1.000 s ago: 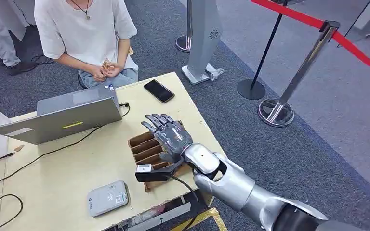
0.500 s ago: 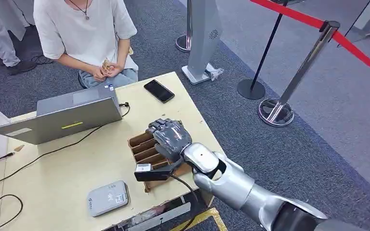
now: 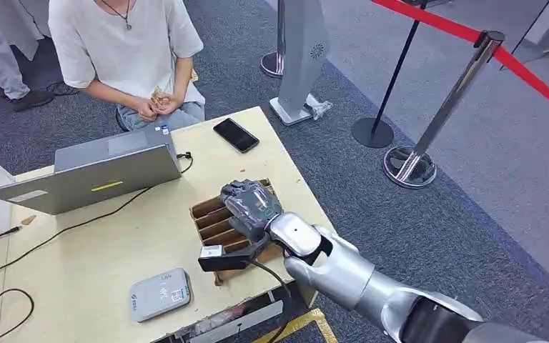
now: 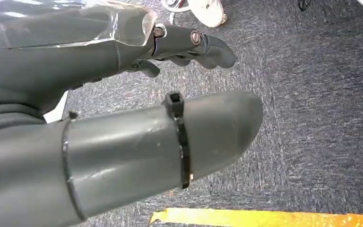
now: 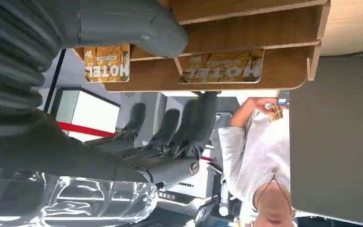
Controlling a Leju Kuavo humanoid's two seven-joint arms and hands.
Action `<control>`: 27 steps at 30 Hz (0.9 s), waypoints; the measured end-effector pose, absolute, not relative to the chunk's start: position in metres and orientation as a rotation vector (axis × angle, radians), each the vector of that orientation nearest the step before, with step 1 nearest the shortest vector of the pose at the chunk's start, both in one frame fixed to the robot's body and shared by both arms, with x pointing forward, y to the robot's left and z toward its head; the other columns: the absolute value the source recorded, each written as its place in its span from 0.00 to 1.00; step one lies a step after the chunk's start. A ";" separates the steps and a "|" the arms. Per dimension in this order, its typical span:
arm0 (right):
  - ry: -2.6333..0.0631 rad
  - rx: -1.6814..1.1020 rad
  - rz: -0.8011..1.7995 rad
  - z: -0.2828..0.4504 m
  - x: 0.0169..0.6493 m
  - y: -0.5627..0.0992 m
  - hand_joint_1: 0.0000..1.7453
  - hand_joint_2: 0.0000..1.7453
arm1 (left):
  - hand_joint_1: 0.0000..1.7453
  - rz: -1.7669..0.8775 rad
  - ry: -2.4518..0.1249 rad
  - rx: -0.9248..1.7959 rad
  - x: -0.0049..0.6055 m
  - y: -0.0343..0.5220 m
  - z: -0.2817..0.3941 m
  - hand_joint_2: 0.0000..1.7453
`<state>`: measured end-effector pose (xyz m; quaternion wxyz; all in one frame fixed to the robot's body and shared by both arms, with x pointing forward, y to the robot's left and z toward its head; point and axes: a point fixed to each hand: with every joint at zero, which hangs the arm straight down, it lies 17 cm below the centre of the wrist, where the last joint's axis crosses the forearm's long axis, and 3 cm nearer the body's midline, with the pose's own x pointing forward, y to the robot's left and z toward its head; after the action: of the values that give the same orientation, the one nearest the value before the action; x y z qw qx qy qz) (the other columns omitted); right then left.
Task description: Pass the card to the sensor for recognition and then transmit it.
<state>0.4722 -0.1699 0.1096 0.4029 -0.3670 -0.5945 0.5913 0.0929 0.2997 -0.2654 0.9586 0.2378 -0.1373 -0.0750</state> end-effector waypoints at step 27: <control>-1.491 -0.926 1.534 0.106 0.484 -0.162 0.46 1.00 | 0.00 -0.152 -0.279 0.480 0.094 0.299 -0.265 0.00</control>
<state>0.4838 -0.1617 0.1062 0.3941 -0.3651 -0.5879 0.6048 0.0936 0.2993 -0.2654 0.9589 0.2365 -0.1378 -0.0751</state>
